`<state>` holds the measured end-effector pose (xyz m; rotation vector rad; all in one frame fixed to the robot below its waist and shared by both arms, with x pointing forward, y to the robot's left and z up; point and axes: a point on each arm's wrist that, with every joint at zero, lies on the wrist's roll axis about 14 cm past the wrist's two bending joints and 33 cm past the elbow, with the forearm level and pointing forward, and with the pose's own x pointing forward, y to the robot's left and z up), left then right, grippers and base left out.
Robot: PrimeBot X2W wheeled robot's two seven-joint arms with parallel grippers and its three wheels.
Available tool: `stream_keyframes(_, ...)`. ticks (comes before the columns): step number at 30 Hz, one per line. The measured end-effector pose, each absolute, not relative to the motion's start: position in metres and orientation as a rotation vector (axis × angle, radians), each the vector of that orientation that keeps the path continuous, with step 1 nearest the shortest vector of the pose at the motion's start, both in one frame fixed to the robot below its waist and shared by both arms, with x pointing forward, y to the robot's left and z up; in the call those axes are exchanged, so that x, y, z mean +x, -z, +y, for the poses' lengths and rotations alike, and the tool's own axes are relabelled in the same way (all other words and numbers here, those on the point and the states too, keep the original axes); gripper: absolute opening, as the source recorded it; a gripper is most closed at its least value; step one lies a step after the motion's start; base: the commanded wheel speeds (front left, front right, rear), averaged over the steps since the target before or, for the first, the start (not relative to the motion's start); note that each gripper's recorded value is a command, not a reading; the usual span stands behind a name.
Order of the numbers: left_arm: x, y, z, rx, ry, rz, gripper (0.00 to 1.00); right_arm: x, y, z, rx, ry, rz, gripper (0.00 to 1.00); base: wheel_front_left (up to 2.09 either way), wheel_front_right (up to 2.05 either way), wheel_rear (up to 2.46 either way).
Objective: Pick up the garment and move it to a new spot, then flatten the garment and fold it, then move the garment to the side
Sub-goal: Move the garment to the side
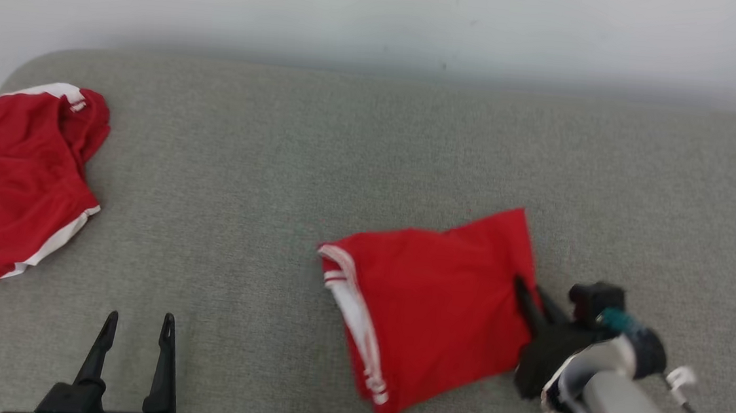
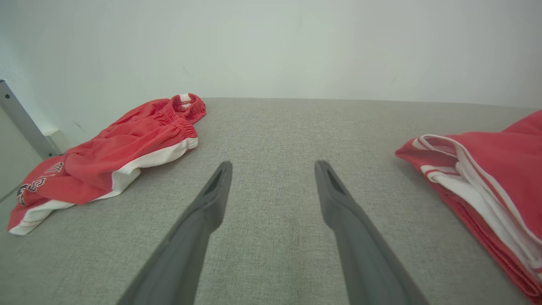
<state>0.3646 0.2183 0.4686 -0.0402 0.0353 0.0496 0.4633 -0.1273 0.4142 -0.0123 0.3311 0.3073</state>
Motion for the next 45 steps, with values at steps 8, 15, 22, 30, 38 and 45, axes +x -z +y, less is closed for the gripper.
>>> stream_keyframes(8, 0.394, -0.464, 0.203, -0.045, -0.005, 0.036, 1.0, 0.513, -0.442, -0.198, -0.153, -0.218, 0.282, 0.0, 0.0, 0.0, 0.0)
stream_keyframes(15, 0.436, -0.46, 0.179, -0.051, 0.071, 0.014, 1.0, 0.556, -0.468, -0.267, -0.266, -0.112, 0.253, 0.0, 0.0, 0.0, 0.0)
stream_keyframes(22, 0.475, -0.458, 0.156, -0.051, 0.152, -0.035, 1.0, 0.579, -0.485, -0.323, -0.378, -0.029, 0.263, 0.0, 0.0, 0.0, 0.0)
stream_keyframes(30, 0.508, -0.451, 0.132, -0.055, 0.236, -0.09, 1.0, 0.583, -0.503, -0.391, -0.506, 0.09, 0.307, 0.0, 0.0, 0.0, 0.0)
stream_keyframes(38, 0.524, -0.43, 0.114, -0.072, 0.286, -0.094, 1.0, 0.58, -0.517, -0.443, -0.606, 0.202, 0.37, 0.0, 0.0, 0.0, 0.0)
stream_keyframes(45, 0.528, -0.414, 0.113, -0.08, 0.284, -0.08, 1.0, 0.58, -0.516, -0.468, -0.668, 0.263, 0.436, 0.0, 0.0, 0.0, 0.0)
